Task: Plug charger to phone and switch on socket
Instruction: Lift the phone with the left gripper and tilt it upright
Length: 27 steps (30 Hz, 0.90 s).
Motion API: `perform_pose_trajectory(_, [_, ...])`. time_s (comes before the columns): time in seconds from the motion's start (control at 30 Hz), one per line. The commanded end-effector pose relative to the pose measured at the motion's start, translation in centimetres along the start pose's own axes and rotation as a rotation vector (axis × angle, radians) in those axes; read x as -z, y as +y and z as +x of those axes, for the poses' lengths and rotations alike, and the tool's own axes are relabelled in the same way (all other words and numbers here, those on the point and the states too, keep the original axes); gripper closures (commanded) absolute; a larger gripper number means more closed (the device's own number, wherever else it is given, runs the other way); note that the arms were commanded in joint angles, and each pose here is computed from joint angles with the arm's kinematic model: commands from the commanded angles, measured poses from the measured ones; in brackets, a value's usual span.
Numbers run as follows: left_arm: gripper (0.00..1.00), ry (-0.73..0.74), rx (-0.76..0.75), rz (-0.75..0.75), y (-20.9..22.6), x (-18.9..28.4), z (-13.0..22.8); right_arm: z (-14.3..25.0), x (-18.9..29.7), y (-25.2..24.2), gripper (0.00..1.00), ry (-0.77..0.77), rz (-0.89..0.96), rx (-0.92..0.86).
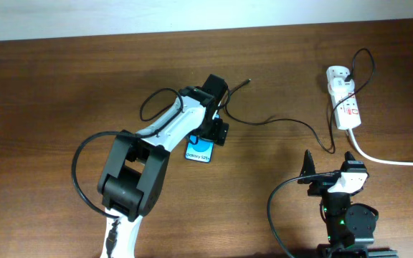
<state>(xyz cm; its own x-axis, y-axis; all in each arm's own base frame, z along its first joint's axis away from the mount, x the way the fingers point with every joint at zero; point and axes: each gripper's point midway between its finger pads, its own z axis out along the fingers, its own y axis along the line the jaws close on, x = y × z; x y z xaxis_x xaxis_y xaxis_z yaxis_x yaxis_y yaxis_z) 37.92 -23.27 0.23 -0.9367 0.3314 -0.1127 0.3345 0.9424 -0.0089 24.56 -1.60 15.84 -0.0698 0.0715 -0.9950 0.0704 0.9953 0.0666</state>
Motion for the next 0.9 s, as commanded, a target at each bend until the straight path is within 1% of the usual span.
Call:
perform_pose_trajectory(0.0, [0.16, 0.001, -0.017, 0.020, -0.7, 0.0, -0.1, 0.3, 0.0, 0.1, 0.02, 0.005, -0.003, 0.008])
perform_pose_trajectory(0.07, [0.17, 0.002, -0.016, 0.020, -0.7, 0.0, -0.1, 0.3, 0.0, 0.1, 0.02, 0.005, -0.003, 0.008])
perform_pose_trajectory(0.13, [0.24, 0.000, -0.015, 0.020, -0.6, 0.0, -0.1, 0.3, 0.0, 0.1, 0.02, 0.005, -0.003, 0.008])
perform_pose_trajectory(0.23, [0.30, -0.009, -0.007, 0.023, -0.7, 0.4, -0.5, 0.3, 0.0, 0.1, 0.01, 0.005, -0.003, 0.008])
perform_pose_trajectory(0.43, [0.31, -0.034, 0.003, 0.029, -1.0, 3.9, -2.3, 0.3, 0.0, 0.1, 0.01, 0.005, -0.003, 0.008])
perform_pose_trajectory(0.53, [0.32, -0.032, 0.062, 0.031, -0.4, 5.6, -2.8, 0.3, 0.0, 0.1, 0.01, 0.005, -0.003, 0.008])
perform_pose_trajectory(0.67, [0.33, 0.011, 0.175, 0.145, 0.8, 6.7, -2.9, 0.3, 0.0, 0.1, 0.01, 0.005, -0.003, 0.008])
perform_pose_trajectory(0.7, [0.33, 0.027, 0.226, 0.172, 1.7, 6.8, -2.8, 0.3, 0.0, 0.1, 0.01, 0.005, -0.003, 0.008])
perform_pose_trajectory(0.77, [0.35, 0.076, 0.341, 0.297, 4.2, 7.3, -2.5, 0.3, 0.0, 0.1, 0.02, 0.005, -0.003, 0.008])
perform_pose_trajectory(0.8, [0.35, 0.090, 0.382, 0.356, 5.0, 7.7, -2.4, 0.3, 0.0, 0.1, 0.01, 0.005, -0.003, 0.008])
perform_pose_trajectory(0.87, [0.35, 0.119, 0.447, 0.415, 6.5, 8.2, -1.9, 0.3, 0.0, 0.1, 0.02, 0.005, -0.003, 0.008])
